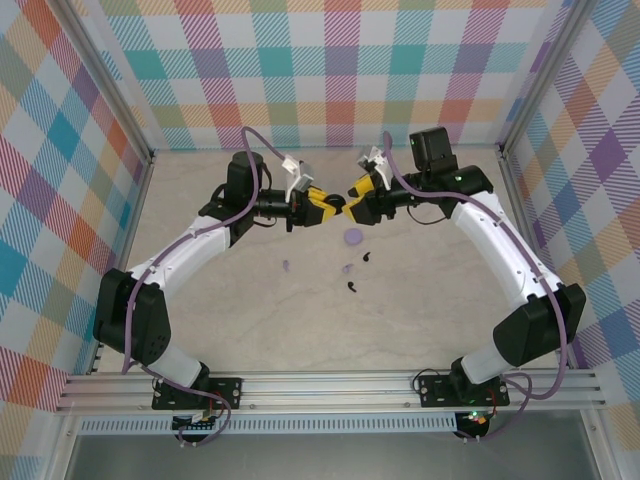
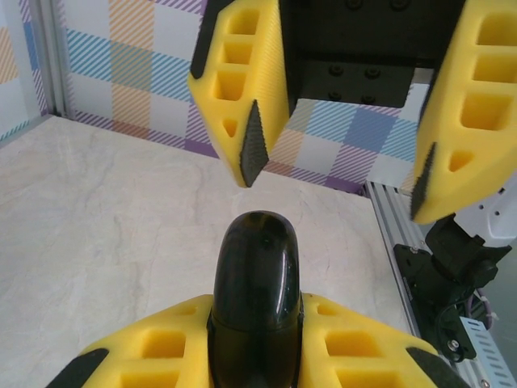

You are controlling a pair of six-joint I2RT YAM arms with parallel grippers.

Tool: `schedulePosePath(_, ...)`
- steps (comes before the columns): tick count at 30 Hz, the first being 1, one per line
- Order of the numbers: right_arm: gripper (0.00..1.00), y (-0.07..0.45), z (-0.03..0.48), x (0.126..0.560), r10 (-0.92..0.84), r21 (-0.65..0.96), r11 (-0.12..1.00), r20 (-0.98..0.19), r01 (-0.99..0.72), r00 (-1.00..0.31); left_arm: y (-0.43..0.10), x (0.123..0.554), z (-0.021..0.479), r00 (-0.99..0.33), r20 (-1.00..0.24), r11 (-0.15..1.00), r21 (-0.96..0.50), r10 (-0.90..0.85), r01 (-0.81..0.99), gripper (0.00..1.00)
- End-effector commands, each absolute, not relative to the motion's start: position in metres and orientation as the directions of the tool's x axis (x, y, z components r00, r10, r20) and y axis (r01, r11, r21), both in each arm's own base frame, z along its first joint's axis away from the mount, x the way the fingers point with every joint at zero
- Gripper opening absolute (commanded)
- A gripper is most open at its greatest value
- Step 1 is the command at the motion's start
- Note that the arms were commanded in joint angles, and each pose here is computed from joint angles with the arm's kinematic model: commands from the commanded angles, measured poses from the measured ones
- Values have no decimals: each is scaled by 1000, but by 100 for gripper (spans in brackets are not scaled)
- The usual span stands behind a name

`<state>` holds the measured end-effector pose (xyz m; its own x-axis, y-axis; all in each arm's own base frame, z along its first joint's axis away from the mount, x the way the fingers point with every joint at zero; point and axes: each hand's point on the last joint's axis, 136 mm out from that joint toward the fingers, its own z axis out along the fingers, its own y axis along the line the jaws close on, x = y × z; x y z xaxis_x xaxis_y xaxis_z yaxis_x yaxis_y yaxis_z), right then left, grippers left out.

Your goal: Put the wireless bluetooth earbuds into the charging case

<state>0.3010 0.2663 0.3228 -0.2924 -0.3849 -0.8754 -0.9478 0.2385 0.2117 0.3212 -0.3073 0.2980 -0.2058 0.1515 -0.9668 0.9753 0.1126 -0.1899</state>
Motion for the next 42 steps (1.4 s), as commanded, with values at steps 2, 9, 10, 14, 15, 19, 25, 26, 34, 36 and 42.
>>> schedulePosePath(2,58,272,325,296,-401,182,188,-883,-965,-245,-307,303,317,-117,-985,33,-113,130,993,21)
schedulePosePath(9,58,279,320,301,-426,198,187,-866,-962,-261,-310,295,322,-110,-984,8,-110,139,994,20)
schedulePosePath(10,57,281,320,301,-426,199,185,-866,-962,-261,-310,295,323,-110,-984,5,-111,140,994,20)
schedulePosePath(14,57,285,318,302,-432,200,181,-863,-963,-261,-311,293,325,-108,-984,1,-109,140,994,20)
schedulePosePath(15,58,285,317,302,-435,200,182,-861,-963,-262,-311,292,325,-109,-984,0,-110,140,994,20)
schedulePosePath(19,57,285,312,307,-447,197,207,-852,-958,-272,-310,291,327,-109,-984,-1,-110,141,994,19)
schedulePosePath(25,57,282,307,316,-465,182,260,-838,-948,-288,-310,289,329,-109,-984,-4,-111,140,994,19)
schedulePosePath(26,57,281,306,317,-467,177,267,-836,-947,-287,-310,288,329,-109,-984,-6,-111,140,994,19)
schedulePosePath(34,57,275,303,337,-469,138,375,-825,-917,-316,-309,282,330,-107,-984,-26,-111,142,993,19)
schedulePosePath(36,57,273,303,341,-468,127,398,-824,-909,-320,-309,280,330,-107,-984,-32,-113,143,993,19)
schedulePosePath(42,56,267,304,350,-464,103,449,-822,-887,-330,-308,277,332,-100,-984,-37,-106,149,994,19)
